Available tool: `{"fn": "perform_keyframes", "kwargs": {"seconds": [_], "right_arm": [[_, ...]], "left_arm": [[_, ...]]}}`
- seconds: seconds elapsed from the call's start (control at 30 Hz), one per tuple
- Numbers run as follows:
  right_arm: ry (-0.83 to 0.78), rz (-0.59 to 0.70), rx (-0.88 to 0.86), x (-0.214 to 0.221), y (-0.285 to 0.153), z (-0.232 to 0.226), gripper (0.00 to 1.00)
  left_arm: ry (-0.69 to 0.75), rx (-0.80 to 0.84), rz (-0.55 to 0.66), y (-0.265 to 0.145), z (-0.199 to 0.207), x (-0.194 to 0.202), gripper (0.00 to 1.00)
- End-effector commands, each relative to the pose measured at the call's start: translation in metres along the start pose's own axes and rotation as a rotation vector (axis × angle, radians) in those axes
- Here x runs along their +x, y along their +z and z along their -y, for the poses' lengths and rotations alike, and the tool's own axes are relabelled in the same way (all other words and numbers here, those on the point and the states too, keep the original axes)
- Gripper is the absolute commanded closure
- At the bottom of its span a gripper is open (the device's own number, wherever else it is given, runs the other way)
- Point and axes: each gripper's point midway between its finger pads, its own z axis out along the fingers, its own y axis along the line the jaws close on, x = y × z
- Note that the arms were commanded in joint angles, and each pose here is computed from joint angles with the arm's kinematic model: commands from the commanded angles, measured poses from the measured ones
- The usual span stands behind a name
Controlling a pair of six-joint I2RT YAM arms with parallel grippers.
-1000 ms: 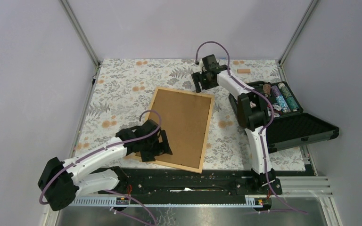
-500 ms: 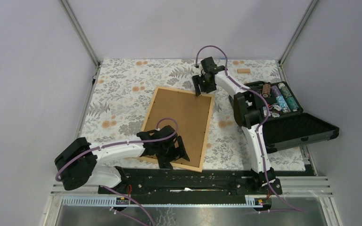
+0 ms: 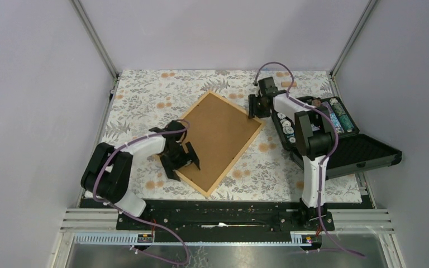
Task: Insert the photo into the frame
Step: Install the photo frame at the center of the board.
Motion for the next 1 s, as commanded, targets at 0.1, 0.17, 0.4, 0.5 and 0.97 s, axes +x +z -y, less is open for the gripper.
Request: {"fn": "perform_keyframes", "kwargs": {"seconds": [0.1,0.17,0.4,0.5,0.97], "right_arm": [[0.169,-0.331,-0.325,0.146,-0.053,-0.079,0.48],[0.176,-0.340,-0.354,0.165,-0.070,-0.091,0.48],[0.169,-0.334,-0.439,0.203,-0.134,-0.144,0.43],[0.199,-0.265,-0.398,0.197,-0.161,-0.135,0.32],[0.163,-0.444,-0.110,0.190,-0.180,-0.047,0.46]], "left_arm": [[0.161,0.067,0.314,-0.035,0.021,-0.127,0.01],[0.140,0.044,0.312,-0.034,0.015,-0.141,0.02],[0.073,0.050,0.290,-0.022,0.016,-0.162,0.02],[0.102,0.017,0.288,-0.026,0.010,-0.169,0.02],[0.131,-0.027,0.290,-0.025,-0.011,-0.181,0.02]]}}
